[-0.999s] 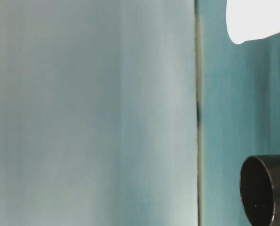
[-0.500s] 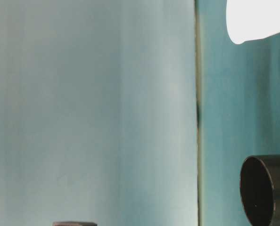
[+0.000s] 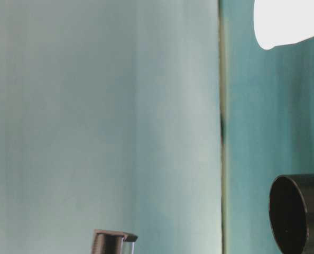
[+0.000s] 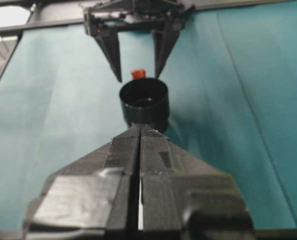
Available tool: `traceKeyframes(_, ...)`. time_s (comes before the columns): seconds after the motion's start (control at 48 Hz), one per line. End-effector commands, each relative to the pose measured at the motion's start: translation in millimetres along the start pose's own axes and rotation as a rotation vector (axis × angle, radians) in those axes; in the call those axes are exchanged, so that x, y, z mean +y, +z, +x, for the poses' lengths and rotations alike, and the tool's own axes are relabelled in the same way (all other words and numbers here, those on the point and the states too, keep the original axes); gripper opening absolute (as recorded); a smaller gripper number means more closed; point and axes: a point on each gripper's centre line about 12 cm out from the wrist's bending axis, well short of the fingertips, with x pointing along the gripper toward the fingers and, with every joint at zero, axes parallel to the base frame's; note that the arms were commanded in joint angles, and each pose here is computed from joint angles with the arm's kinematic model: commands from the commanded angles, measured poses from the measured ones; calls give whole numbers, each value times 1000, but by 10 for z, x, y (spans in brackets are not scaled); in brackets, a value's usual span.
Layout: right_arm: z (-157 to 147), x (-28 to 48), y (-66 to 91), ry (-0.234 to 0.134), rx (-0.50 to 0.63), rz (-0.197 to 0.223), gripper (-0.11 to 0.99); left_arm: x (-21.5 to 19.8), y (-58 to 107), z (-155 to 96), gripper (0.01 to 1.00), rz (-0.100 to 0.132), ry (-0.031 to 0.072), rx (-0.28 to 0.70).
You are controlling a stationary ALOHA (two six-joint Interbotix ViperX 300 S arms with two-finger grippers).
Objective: Put the paper cup into the moved red handle cup holder.
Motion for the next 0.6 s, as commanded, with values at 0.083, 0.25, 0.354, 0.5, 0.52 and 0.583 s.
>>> traceKeyframes(0.083,7,5,67,0,-15,9,-101,-37,57,44,985,15,-14,-27)
traceKeyframes(0.25,7,5,67,0,-15,9,-101,-40,63,91,986,64,-11,-22)
traceKeyframes(0.354,7,5,67,0,-15,9,-101,-41,65,90,985,81,-10,-21)
traceKeyframes(0.5,7,5,67,0,-15,9,-101,-40,64,90,985,84,-10,-19)
traceKeyframes(0.52,7,5,67,0,-15,9,-101,-40,64,90,985,84,-10,-19)
traceKeyframes(0.583,7,5,67,0,-15,8,-101,-40,63,90,985,84,-10,-19)
